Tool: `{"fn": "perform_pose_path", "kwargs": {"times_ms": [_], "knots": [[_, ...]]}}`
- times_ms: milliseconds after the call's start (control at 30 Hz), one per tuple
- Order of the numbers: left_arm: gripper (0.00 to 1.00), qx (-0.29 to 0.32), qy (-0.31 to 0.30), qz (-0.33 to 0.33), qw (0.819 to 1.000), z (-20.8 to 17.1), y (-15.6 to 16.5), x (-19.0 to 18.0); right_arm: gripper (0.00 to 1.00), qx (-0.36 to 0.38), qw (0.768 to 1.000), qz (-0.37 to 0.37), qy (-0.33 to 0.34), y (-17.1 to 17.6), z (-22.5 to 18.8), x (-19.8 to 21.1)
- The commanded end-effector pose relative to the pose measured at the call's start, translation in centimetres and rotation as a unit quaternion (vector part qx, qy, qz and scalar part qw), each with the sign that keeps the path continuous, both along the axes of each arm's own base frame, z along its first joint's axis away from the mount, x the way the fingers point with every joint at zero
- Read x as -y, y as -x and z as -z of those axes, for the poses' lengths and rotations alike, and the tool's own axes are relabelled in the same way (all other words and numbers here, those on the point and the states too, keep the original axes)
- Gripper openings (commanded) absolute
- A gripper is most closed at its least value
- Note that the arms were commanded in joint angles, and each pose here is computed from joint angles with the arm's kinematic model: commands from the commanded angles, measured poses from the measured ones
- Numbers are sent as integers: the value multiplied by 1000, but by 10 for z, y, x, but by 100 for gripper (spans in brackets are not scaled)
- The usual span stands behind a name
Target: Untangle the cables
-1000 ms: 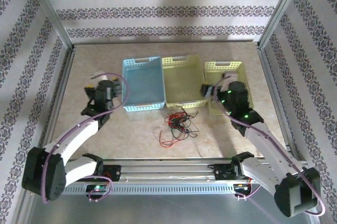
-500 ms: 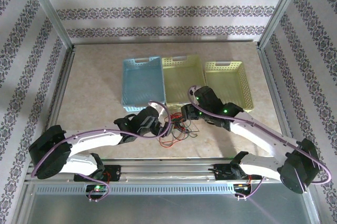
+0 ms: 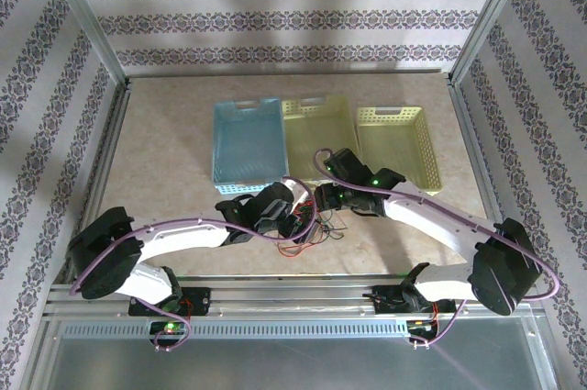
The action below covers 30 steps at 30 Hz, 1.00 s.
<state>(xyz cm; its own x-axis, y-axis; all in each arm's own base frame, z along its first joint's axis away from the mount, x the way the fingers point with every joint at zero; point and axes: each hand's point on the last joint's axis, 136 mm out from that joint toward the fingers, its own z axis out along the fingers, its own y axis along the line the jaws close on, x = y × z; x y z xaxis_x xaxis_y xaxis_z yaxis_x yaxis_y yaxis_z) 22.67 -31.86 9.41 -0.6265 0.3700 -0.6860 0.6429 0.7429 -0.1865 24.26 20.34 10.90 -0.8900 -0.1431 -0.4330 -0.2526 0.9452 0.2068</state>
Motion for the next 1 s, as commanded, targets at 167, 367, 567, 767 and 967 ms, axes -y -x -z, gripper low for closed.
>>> {"fn": "perform_pose_path", "kwargs": {"times_ms": [167,367,567,767,967], "knots": [[90,43,-7,-28,999,11,-24,11,33,-16,1000,-17,11,0,4,-10],[65,34,-21,-26,999,23,-25,14,37,-20,999,-24,9,4,3,-10],[37,32,-30,-33,998,31,-25,9,45,-37,999,-28,17,14,10,-4],[27,31,-37,-38,998,33,-28,9,48,-58,997,-41,14,24,20,-4],[20,38,-38,-50,997,34,-31,6,50,-82,995,-55,9,30,28,-10]]}}
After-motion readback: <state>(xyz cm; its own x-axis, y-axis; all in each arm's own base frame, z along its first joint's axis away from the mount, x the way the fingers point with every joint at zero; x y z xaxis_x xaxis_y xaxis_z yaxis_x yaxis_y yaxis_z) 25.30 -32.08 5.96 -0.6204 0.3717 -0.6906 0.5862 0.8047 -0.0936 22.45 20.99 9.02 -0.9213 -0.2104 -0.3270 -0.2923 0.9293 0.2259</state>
